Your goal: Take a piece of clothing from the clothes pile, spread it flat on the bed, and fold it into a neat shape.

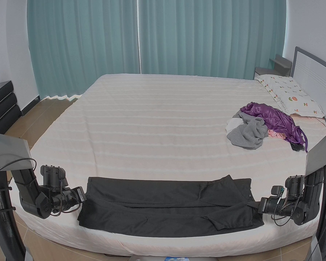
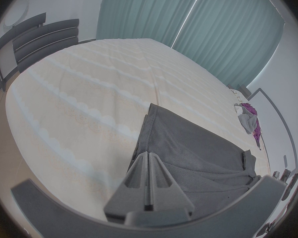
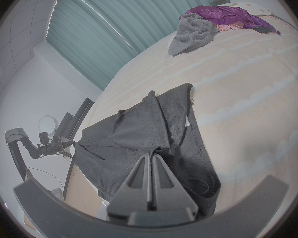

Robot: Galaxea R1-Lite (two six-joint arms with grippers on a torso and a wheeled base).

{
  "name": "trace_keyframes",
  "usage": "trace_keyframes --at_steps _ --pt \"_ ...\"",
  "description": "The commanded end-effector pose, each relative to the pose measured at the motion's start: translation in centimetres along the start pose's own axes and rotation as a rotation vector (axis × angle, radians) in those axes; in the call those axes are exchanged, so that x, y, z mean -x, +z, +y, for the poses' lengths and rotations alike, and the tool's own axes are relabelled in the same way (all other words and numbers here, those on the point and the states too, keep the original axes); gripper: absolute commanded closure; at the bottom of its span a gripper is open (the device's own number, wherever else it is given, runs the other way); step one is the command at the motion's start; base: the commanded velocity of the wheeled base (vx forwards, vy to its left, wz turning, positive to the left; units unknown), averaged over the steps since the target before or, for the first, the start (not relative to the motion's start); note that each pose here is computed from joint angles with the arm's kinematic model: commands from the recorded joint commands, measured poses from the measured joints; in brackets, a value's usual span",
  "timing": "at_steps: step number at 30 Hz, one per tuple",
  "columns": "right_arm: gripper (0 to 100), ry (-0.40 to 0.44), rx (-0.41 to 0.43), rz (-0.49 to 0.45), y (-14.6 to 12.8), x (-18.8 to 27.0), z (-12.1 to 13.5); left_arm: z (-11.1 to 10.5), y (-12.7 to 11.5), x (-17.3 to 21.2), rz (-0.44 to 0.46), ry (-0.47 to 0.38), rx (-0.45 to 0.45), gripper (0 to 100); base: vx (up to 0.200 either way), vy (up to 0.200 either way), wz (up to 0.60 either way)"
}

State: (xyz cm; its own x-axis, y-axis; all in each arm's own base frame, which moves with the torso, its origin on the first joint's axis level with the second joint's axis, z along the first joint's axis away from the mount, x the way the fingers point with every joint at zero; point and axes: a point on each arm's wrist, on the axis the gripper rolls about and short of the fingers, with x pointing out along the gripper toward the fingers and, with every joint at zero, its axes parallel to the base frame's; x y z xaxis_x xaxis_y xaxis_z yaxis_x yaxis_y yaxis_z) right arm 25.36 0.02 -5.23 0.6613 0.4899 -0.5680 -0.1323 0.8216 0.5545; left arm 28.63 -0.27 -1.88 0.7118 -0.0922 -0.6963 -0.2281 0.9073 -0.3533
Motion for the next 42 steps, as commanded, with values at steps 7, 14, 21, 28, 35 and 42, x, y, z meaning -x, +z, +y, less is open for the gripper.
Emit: trace_keyframes --at_steps 7,14,21,28,35,42 --pt "100 0.009 -0.04 -0.047 0.8 -0.4 -0.2 0.6 0.3 -0.3 -0.007 0.013 0.015 100 0.0 0.0 0.0" --pt "100 0.008 -0.038 -0.053 0.9 -0.5 -0.2 0.6 0.3 -0.3 -0.008 0.014 0.016 100 0.0 0.0 0.0" --pt "100 0.012 -0.054 -0.077 1.2 -0.8 -0.3 0.9 0.7 0.0 -0.019 0.023 0.024 100 0.0 0.0 0.0" --pt "100 0.018 -0.076 -0.084 1.3 -1.0 -0.1 0.8 0.7 0.1 0.005 0.029 0.023 100 0.0 0.0 0.0" --pt "100 0.0 -0.076 -0.091 1.3 -1.8 -0.6 1.0 0.4 -0.9 0.017 0.036 0.027 100 0.0 0.0 0.0" --pt "100 -0.011 -0.07 -0.089 1.1 -2.7 -0.7 1.2 0.2 -1.8 0.029 0.043 0.033 100 0.0 0.0 0.0"
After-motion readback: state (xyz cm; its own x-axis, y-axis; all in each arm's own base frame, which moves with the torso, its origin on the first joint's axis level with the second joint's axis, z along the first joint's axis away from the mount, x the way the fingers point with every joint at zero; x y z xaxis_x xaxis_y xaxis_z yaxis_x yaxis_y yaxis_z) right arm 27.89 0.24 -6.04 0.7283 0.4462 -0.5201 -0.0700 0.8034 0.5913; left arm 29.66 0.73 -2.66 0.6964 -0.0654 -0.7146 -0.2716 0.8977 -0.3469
